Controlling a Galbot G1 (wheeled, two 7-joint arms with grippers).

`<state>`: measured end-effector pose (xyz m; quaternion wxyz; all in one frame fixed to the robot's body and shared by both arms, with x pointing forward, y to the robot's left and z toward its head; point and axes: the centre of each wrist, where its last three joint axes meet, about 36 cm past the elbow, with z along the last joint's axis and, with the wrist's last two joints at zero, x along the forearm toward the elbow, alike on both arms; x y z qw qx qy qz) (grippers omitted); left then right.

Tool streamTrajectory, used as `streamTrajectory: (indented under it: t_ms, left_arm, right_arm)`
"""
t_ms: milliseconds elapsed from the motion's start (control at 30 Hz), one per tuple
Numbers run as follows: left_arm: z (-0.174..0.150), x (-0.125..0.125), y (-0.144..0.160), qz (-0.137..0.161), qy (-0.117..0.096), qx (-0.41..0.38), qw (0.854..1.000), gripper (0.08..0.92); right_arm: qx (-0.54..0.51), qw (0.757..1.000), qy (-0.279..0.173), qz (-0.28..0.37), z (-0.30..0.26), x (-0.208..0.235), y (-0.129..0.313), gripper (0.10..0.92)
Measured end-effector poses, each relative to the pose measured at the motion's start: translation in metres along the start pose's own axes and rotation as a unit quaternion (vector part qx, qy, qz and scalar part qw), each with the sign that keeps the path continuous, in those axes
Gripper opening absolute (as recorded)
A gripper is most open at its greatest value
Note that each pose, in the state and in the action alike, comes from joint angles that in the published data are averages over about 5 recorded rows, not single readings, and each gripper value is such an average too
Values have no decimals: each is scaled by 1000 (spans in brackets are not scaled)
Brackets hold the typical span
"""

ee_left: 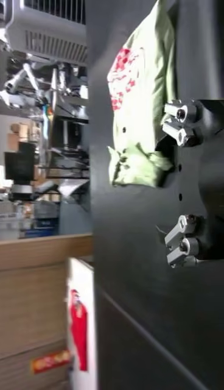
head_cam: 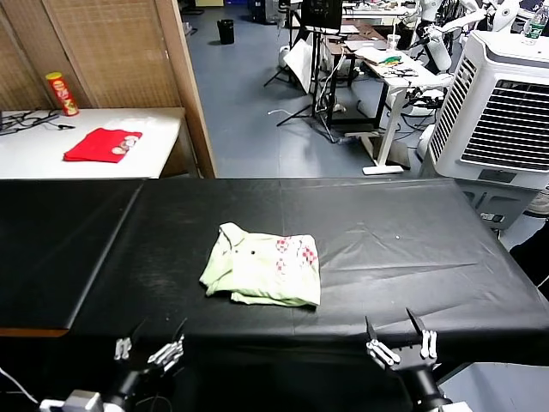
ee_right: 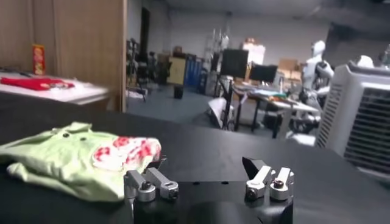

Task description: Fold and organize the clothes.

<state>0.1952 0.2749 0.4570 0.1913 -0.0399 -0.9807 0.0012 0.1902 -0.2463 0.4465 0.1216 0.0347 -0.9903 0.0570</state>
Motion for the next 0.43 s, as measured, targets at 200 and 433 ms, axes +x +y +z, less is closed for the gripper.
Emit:
streamTrajectory:
  t_ms: [200,433]
  left_arm:
    - [-11,15,0,0,13,2,1000,798]
    - [-19,21,-3,3,11,4,1000,798]
  right_arm:
    - [-27,999,36,17,-5,12,7,798]
    - [-28,999,39,15,-6,15,7,798]
